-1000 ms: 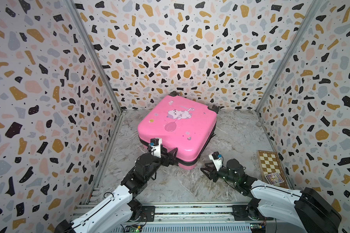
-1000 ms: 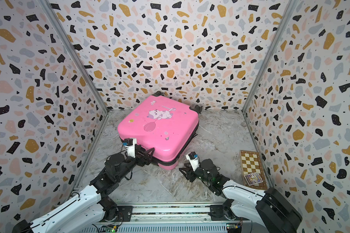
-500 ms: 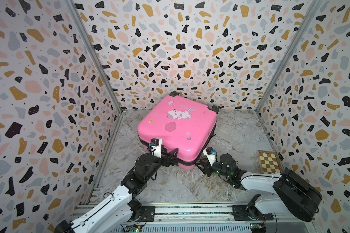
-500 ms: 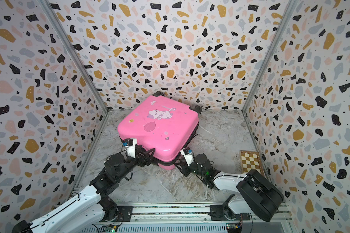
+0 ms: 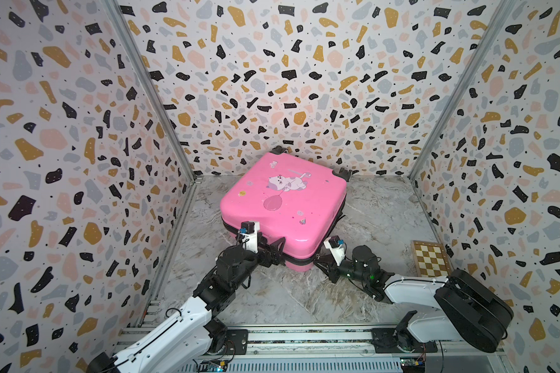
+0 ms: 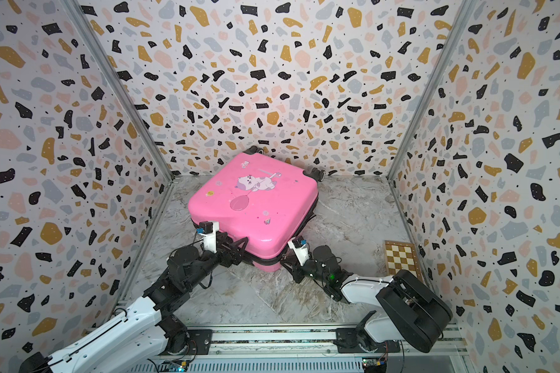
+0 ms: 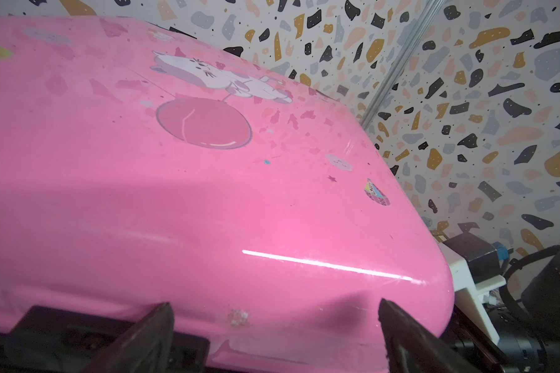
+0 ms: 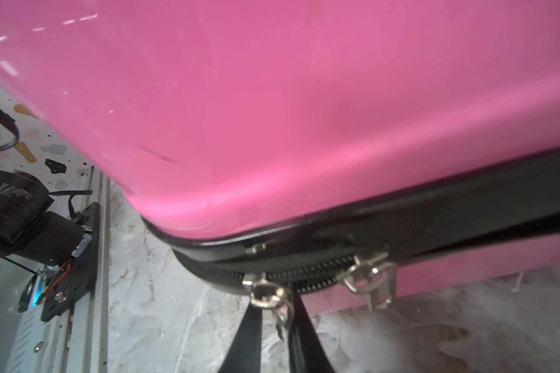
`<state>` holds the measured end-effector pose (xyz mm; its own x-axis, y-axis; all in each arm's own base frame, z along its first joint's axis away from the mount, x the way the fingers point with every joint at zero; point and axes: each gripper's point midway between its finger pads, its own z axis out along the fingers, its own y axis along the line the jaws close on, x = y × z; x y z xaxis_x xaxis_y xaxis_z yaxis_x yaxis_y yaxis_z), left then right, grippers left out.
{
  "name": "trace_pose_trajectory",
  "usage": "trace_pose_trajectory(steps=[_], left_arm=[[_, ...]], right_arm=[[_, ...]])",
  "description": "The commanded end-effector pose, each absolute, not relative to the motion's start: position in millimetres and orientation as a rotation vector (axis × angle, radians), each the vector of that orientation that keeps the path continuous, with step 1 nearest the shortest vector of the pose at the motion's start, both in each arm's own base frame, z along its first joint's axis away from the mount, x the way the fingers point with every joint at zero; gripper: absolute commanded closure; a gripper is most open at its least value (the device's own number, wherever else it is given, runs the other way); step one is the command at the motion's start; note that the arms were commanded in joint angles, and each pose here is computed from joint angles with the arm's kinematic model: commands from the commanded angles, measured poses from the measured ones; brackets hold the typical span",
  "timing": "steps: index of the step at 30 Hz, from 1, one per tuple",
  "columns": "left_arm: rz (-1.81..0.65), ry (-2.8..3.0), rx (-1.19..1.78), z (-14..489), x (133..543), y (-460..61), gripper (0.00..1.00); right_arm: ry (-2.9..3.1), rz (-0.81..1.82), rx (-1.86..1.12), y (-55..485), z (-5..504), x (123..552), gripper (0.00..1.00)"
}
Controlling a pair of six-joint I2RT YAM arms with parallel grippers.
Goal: Open the suitcase zippers
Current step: Unzip the zipper on the suitcase.
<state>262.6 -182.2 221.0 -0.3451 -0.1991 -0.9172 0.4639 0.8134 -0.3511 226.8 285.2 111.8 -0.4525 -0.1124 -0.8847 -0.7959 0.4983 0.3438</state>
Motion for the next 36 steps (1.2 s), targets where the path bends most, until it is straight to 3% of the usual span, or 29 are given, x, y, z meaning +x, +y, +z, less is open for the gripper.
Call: trace_pose_trajectory(steps=[1, 9, 20, 36], left_arm=[[-0.719, 1.769, 0.219, 231, 261, -188, 0.01], [-0.718, 1.768, 0.217, 231, 262, -188, 0.01], [-0.754, 1.791, 0.259, 228, 263, -199, 0.01], [-0.828, 1.809, 0.309, 224, 262, -217, 0.01]], right_arm=[[1.800, 0.981, -0.720, 284, 134, 235, 0.86], [1.813, 0.964, -0.708, 279, 132, 234, 1.00], [1.930, 0.677, -0.702, 267, 112, 223, 1.00], [1.882, 0.552, -1.017, 323, 110, 162, 1.00]])
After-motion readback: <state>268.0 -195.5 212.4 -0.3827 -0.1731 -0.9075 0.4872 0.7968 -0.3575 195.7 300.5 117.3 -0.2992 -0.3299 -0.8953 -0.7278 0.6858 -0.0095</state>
